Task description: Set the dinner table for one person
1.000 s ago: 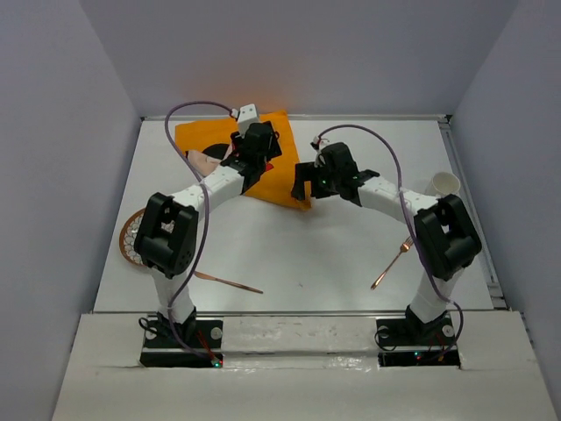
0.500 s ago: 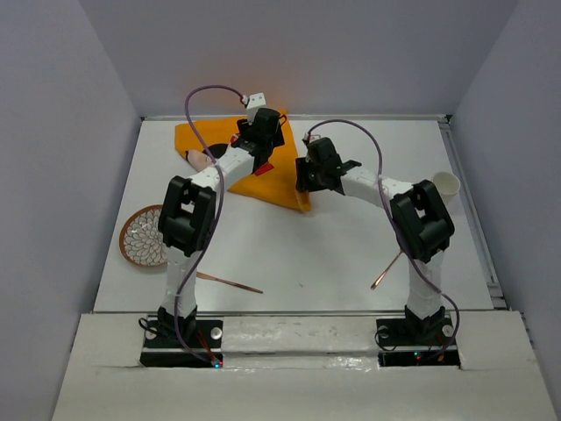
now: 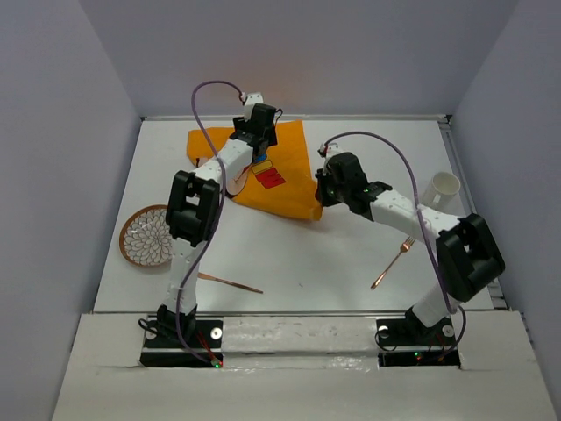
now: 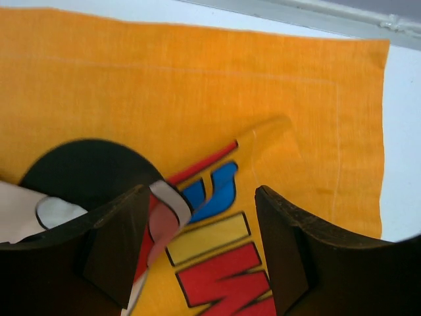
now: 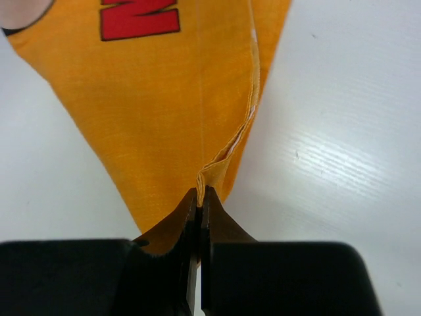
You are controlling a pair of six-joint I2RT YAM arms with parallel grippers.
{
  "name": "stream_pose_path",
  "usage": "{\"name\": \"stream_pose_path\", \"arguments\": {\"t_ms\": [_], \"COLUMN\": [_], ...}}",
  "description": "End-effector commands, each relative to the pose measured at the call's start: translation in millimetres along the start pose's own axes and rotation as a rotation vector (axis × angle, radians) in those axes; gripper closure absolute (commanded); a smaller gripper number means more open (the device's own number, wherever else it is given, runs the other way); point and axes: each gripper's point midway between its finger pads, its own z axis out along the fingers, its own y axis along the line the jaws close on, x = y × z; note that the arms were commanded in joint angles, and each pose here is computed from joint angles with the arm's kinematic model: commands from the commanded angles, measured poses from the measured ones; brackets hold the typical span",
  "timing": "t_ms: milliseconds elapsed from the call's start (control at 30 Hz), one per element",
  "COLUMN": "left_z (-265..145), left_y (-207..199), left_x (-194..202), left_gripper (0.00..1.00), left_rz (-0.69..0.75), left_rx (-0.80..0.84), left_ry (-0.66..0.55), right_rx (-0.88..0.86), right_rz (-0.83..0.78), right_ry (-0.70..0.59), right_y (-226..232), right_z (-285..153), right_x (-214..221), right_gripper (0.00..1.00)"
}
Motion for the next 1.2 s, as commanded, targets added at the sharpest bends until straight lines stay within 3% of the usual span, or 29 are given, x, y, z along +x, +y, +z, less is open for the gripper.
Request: {"name": "stream_pose_path", "arguments": {"t_ms": [0, 67, 100, 200, 433, 500, 567, 633, 833, 1033, 1167], "left_z": [-1, 1, 7, 7, -11, -7, -5, 5, 9, 22, 22], "left_y": [-13, -21, -24, -27, -28, -26, -35, -34, -41, -18, -29], "left_x": [-22, -29, -8, -1, -4, 6, 0, 27, 43, 37, 16], "left_gripper": [0.24, 0.24, 0.24, 0.24, 0.25, 0.21, 0.21, 0.21, 0.21, 0.18, 0.17], "left_rz": [0.044, 0.057, 0.092, 0.107, 0.107, 0.153, 0.172, 0.223, 0.276, 0.343, 0.297], "left_rx": [0.039, 0.056, 0.071, 0.087, 0.140, 0.136, 0.159, 0.151, 0.171, 0.034, 0.051], "left_ry": [0.008, 0.021, 0.087, 0.126, 0.111, 0.154, 0.163, 0.247, 0.302, 0.270, 0.199], "right_rx": [-0.080, -0.075, -0.081, -0.057, -0.039, -0.039, -0.045, -0.044, -0.027, -0.037, -0.049], "right_rz": [-0.053, -0.050, -0.045, -0.035, -0.025, -0.015, -0.010, -0.008, 0.001, 0.003, 0.005], "right_ry": [-0.060, -0.031, -0.024, 0.003, 0.015, 0.015, 0.014, 0.010, 0.009, -0.006, -0.002], "right_y": [15, 11, 14, 7, 4, 4, 5, 5, 2, 5, 6], "right_z": [-21, -23, -24, -21, -17, -16, -17, -17, -17, -21, -24], "right_x": [5, 21, 27, 42, 48, 48, 49, 48, 48, 43, 46], "right_gripper": [1.00, 1.00, 1.00, 1.00, 1.00, 1.00, 1.00, 1.00, 1.00, 1.00, 1.00]}}
